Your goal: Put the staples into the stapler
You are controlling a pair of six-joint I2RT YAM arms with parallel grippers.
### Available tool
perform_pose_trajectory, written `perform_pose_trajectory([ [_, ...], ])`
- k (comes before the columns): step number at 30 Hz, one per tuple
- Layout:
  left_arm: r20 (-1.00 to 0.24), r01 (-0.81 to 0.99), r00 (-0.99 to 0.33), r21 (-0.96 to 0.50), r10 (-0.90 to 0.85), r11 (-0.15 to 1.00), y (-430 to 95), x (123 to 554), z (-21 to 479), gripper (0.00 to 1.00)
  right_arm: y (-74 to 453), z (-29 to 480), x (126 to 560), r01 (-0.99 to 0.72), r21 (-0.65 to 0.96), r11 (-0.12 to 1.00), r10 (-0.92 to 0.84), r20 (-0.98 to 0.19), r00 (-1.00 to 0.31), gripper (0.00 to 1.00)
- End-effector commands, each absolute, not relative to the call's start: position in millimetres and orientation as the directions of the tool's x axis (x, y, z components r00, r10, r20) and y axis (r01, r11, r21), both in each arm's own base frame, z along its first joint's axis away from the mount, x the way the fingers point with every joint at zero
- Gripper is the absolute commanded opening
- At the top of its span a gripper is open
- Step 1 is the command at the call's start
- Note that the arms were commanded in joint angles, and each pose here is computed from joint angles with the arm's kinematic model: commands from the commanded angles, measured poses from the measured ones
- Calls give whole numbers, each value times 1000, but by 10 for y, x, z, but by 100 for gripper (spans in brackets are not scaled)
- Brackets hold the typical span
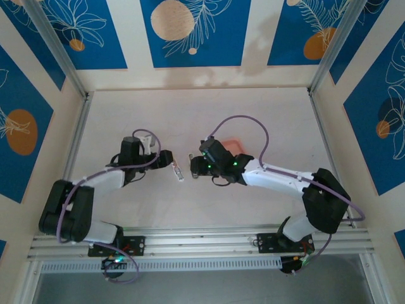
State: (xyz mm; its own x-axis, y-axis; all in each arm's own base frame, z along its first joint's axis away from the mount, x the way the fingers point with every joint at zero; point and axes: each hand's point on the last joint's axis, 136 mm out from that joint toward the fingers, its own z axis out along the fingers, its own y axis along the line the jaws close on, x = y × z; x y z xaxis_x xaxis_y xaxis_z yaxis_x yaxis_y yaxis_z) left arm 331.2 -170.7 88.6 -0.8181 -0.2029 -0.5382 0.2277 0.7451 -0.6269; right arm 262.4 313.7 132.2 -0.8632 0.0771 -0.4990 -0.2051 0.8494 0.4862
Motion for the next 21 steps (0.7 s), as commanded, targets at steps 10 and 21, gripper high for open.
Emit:
perform_pose_trajectory([
  [10, -523, 400, -846, -747, -99, 532, -2176, 3386, 1013, 76, 2811, 1360, 2560, -172, 508, 844, 109, -477, -872, 34],
  [21, -619, 559, -785, -716, -10, 418, -2382, 3121, 1267, 76, 2711, 1318, 2521, -159, 523, 837, 127, -469, -874, 34],
])
